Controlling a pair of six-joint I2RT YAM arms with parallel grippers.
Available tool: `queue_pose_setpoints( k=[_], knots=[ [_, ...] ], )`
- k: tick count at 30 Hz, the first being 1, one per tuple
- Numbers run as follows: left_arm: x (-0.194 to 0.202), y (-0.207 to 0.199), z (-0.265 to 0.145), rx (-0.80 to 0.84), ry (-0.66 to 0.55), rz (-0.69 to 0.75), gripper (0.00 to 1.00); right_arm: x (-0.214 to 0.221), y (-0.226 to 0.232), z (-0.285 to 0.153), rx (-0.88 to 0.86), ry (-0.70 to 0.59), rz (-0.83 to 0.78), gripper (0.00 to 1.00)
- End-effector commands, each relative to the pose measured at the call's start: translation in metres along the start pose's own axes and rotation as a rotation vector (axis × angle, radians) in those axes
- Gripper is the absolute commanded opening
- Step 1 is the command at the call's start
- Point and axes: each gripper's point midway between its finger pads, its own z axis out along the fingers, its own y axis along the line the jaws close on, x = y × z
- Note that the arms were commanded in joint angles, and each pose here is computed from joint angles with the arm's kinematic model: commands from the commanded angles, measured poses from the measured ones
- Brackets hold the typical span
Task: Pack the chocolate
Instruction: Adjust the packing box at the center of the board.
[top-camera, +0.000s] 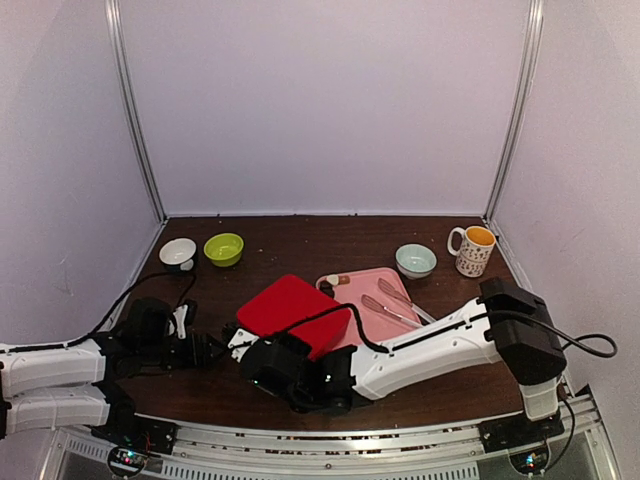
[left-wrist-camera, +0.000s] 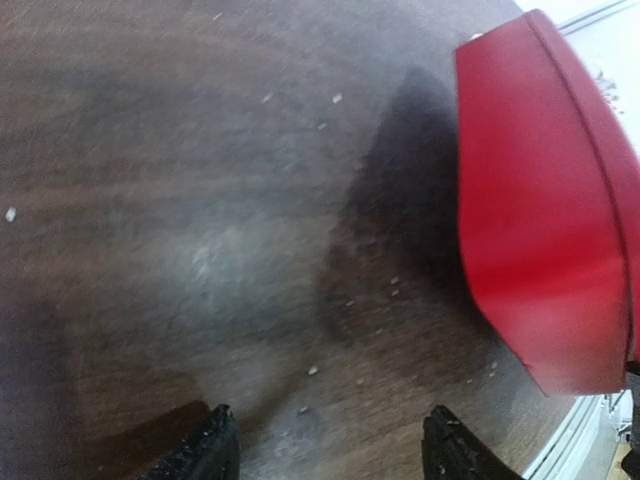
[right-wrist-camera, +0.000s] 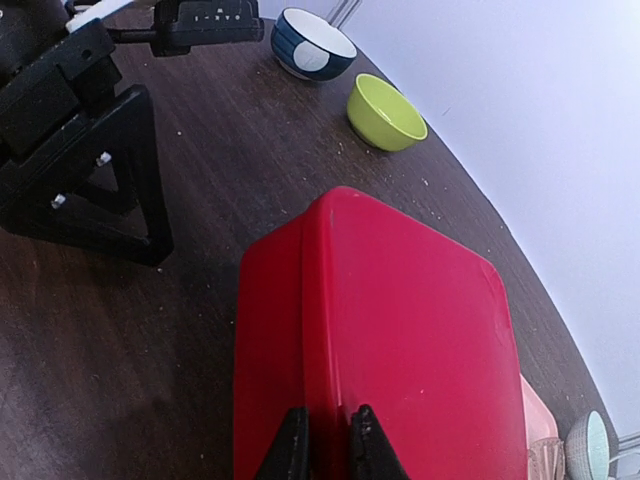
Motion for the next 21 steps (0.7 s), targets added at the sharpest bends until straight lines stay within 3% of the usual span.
queue_pose_setpoints(
  k=[1, 8, 14, 20, 21],
  knots=[
    [-0.022, -0.030, -0.002, 0.137, -0.091, 0.091, 0.65, -0.022, -0.011, -0.006, -0.087, -0.071, 0.193, 0.00],
    [-0.042, -0.037, -0.005, 0.142, -0.196, 0.197, 0.76, -0.021, -0.011, -0.007, -0.114, -0.068, 0.172, 0.00],
    [-0.048, -0.025, -0.001, 0.066, -0.213, 0.197, 0.76, -0.018, -0.014, -0.007, -0.122, -0.039, 0.149, 0.01],
    [-0.051, -0.030, 0.007, 0.084, -0.183, 0.142, 0.76, -0.014, -0.049, -0.010, -0.250, 0.040, 0.314, 0.49],
    [-0.049, -0.032, 0.010, 0.094, -0.164, 0.130, 0.76, -0.010, -0.057, -0.009, -0.263, 0.057, 0.347, 0.53]
  ],
)
